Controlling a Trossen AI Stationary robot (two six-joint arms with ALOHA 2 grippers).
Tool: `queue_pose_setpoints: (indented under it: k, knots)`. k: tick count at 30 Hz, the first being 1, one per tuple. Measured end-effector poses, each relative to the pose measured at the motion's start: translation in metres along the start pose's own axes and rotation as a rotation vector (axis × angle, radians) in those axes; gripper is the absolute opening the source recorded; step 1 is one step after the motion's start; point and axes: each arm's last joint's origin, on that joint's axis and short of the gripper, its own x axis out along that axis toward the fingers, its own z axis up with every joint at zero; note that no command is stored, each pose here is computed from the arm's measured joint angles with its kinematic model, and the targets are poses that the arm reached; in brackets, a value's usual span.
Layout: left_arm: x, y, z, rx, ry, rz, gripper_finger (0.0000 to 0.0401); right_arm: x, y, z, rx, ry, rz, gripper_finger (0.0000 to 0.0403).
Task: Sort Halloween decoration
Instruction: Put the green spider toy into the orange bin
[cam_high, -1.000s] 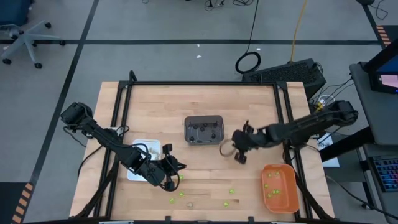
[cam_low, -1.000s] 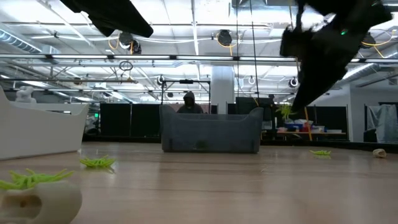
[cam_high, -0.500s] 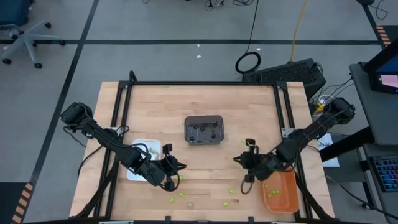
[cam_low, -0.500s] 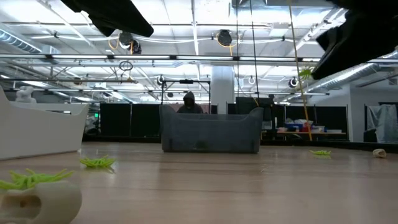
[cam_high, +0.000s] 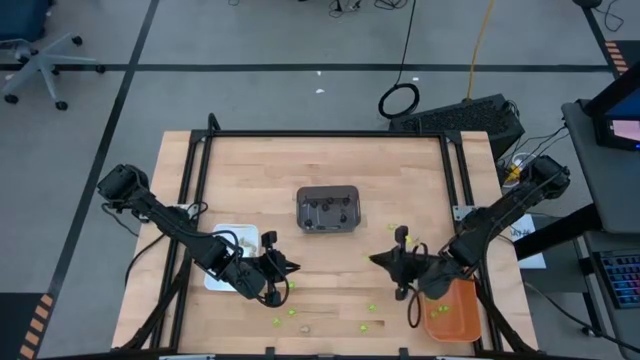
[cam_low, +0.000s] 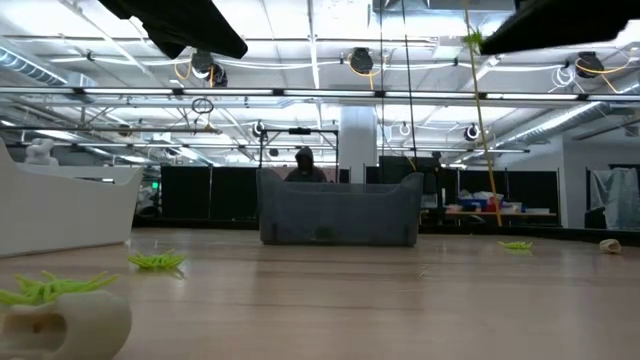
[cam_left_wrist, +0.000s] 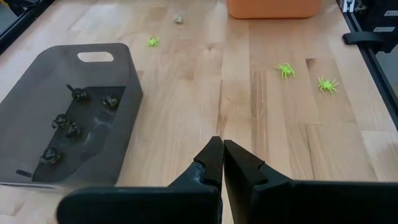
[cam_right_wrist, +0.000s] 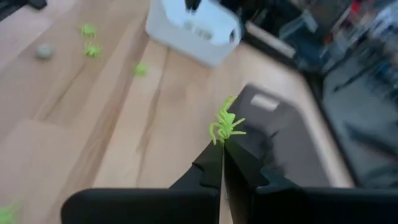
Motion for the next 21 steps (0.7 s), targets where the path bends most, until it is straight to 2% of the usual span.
queue_pose_setpoints:
  k: [13,16,21]
  knots:
    - [0.0002,0.0003,0.0001,0.0,0.0,0.002,0.0013,-0.0001,0.0,0.0036,-0.561,-0.028,-0.007,0.0]
    - [0.0002,0.0003,0.0,0.0,0.0,0.002,0.0013,-0.0002,0.0,0.0051,-0.58,-0.04,-0.01,0.0]
    - [0.0002,0.0003,0.0001,0.001,0.0,0.002,0.0013,-0.0003,-0.0001,0.0069,-0.502,-0.054,-0.012,0.0]
